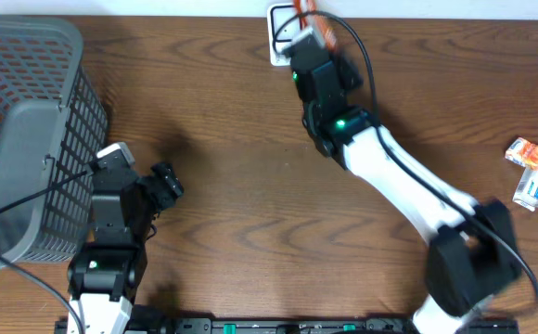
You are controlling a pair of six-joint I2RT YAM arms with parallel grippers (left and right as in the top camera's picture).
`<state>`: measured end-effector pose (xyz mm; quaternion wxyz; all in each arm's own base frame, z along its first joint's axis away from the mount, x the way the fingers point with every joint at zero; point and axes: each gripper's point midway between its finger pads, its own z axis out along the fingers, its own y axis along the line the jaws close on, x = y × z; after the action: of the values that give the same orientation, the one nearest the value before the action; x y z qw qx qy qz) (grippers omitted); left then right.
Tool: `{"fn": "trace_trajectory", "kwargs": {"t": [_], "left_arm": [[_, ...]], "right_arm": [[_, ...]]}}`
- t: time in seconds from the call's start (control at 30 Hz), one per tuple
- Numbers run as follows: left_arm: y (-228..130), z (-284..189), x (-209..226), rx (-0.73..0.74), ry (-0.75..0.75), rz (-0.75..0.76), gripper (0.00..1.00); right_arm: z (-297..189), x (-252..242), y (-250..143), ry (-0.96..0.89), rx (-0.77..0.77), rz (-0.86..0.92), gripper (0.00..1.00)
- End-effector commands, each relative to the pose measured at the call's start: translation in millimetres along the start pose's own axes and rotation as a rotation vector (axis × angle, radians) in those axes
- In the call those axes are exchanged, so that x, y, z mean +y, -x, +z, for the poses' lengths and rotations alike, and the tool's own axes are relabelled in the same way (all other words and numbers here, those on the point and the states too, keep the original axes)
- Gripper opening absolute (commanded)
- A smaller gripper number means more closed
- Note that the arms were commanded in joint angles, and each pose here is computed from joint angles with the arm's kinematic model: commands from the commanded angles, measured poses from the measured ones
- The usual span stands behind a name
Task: Scan the item barcode
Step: 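Carry the bar with the right gripper to the white scanner, then hold the bar's barcode against the scanner face with the right gripper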
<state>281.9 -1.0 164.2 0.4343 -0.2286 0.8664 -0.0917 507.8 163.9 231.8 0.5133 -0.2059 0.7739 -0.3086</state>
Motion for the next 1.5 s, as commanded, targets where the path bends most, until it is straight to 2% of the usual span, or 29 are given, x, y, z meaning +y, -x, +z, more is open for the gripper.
{"fn": "trace_trajectory", "kwargs": {"t": [0.0,0.27,0.4,0.73,0.8,1.03,1.47], "left_arm": [[18,-13,-5,-0.063,-0.015,0.008,0.82],[22,-20,-7,-0.091,-0.031,0.005,0.82],[22,-20,-7,-0.091,-0.031,0.005,0.82],[20,-20,-5,-0.08,-0.025,0.006,0.82],[18,-20,-4,-0.074,-0.022,0.007,0.82],[18,-19,-4,-0.071,-0.02,0.007,0.82],[17,-19,-4,-0.071,-0.02,0.007,0.82]], "right_arm": [[30,-30,-20,-0.264,0.123,-0.375,0.01],[92,-6,-47,-0.455,0.129,-0.811,0.01],[106,17,-58,-0.439,0.116,-0.905,0.01],[115,11,-7,-0.492,-0.016,-0.865,0.01],[119,15,-3,-0.47,-0.027,-0.909,0.01],[121,38,-2,-0.396,-0.035,-0.991,0.01],[139,83,-43,-0.289,0.025,-1.135,0.01]]}}
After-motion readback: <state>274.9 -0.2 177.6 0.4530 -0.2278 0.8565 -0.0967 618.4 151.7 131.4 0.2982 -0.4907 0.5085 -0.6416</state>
